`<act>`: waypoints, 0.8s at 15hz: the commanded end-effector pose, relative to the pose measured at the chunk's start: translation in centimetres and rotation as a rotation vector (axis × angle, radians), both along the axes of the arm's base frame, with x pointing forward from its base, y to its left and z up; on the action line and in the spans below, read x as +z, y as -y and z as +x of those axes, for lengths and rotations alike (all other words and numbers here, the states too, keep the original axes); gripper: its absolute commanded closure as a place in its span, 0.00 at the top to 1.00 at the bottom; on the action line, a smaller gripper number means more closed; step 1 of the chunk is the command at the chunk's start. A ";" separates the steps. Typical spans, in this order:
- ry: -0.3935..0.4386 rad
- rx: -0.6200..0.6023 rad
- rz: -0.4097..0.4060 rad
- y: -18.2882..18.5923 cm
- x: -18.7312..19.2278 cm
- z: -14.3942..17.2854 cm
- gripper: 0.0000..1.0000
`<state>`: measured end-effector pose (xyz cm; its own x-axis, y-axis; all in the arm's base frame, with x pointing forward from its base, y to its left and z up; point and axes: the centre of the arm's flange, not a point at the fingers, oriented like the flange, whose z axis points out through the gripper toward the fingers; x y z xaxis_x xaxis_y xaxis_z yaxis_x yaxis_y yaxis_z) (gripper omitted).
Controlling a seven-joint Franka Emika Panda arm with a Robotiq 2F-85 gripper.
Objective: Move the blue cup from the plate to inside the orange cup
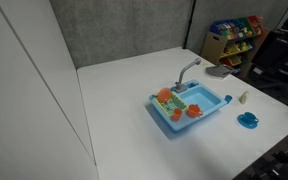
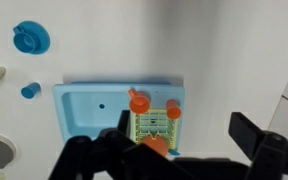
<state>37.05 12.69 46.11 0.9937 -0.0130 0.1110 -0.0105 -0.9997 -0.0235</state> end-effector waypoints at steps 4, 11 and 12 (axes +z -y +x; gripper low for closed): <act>-0.036 -0.132 0.041 4.3 0.9 3.7 1.00; -0.044 -0.247 0.057 9.3 0.0 5.7 1.00; -0.046 -0.261 0.057 10.0 -0.2 5.9 1.00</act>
<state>41.47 4.25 45.63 0.9710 -0.2305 0.0629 -0.2252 -0.9709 -0.0813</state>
